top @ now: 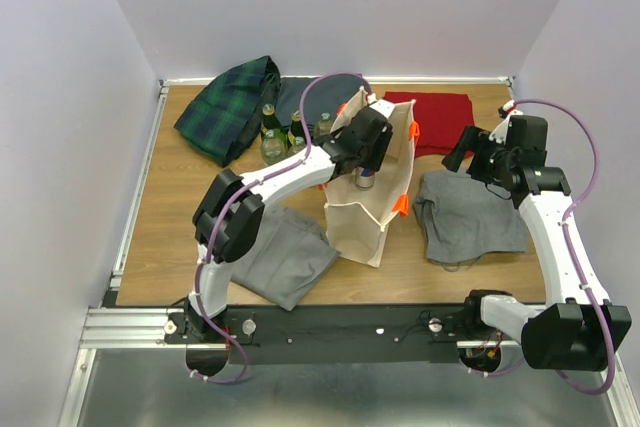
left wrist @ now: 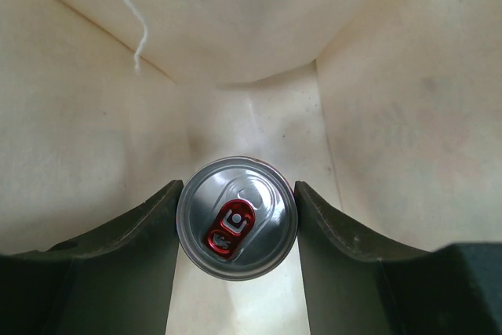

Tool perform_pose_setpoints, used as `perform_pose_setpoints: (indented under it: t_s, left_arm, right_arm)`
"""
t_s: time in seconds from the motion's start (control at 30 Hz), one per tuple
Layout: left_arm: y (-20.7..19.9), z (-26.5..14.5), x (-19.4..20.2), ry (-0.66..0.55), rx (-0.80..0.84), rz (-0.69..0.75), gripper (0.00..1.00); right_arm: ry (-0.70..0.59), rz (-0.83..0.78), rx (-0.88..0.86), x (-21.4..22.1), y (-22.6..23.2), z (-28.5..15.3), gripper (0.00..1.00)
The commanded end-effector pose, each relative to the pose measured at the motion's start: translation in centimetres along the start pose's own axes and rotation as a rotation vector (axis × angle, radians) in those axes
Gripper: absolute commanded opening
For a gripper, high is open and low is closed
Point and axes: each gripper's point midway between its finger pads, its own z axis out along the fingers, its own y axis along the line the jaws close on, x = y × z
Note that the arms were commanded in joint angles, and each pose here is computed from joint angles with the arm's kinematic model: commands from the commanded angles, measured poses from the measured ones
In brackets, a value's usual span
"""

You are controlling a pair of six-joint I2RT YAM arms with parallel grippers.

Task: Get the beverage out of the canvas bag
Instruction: Adjust the drink in the canvas bag.

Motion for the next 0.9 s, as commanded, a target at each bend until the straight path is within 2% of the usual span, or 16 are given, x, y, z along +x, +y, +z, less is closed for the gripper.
perform_pose_setpoints:
  t_s: [0.0, 0.03, 0.1, 0.2, 0.23, 0.3, 0.43, 0.6, 0.63, 0.87]
  left_arm:
    - [-0.70, -1.23, -3.16, -0.135, 0.001, -0.056, 0.01]
    - [-0.66, -1.29, -3.19, -0.136, -0.001, -0.055, 0.10]
    - [-0.77, -1.39, -3.25, -0.134, 0.005, -0.054, 0.16]
    - [-0.78, -1.52, -3.15, -0.124, -0.001, -0.049, 0.32]
    - [-0.69, -1.63, -3.10, -0.119, -0.006, -0.049, 0.44]
    - [-0.69, -1.76, -3.10, -0.114, -0.006, -0.049, 0.44]
    - [-0.58, -1.96, -2.93, -0.097, -0.015, -0.044, 0.59]
    - [-0.52, -1.95, -2.94, -0.089, -0.021, -0.040, 0.62]
    - [-0.50, -1.89, -2.78, -0.082, -0.023, -0.040, 0.68]
    - [-0.68, -1.77, -2.49, -0.071, -0.025, -0.037, 0.72]
  right_arm:
    - [-0.016, -0.008, 0.005, -0.17, -0.27, -0.24, 1.00]
    - [-0.015, -0.009, 0.006, -0.18, -0.26, -0.18, 1.00]
    - [-0.015, -0.009, 0.006, -0.18, -0.26, -0.18, 1.00]
    - [-0.014, -0.006, 0.007, -0.21, -0.30, -0.13, 1.00]
    - [-0.014, -0.008, 0.006, -0.19, -0.26, -0.13, 1.00]
    - [-0.012, -0.008, 0.007, -0.17, -0.28, -0.09, 1.00]
    - [-0.013, -0.008, 0.003, -0.14, -0.24, -0.03, 1.00]
    - [-0.014, -0.007, 0.006, -0.08, -0.32, 0.01, 1.00]
    - [-0.013, -0.007, 0.005, -0.07, -0.29, 0.01, 1.00]
    - [-0.015, -0.007, 0.006, -0.14, -0.30, -0.01, 1.00]
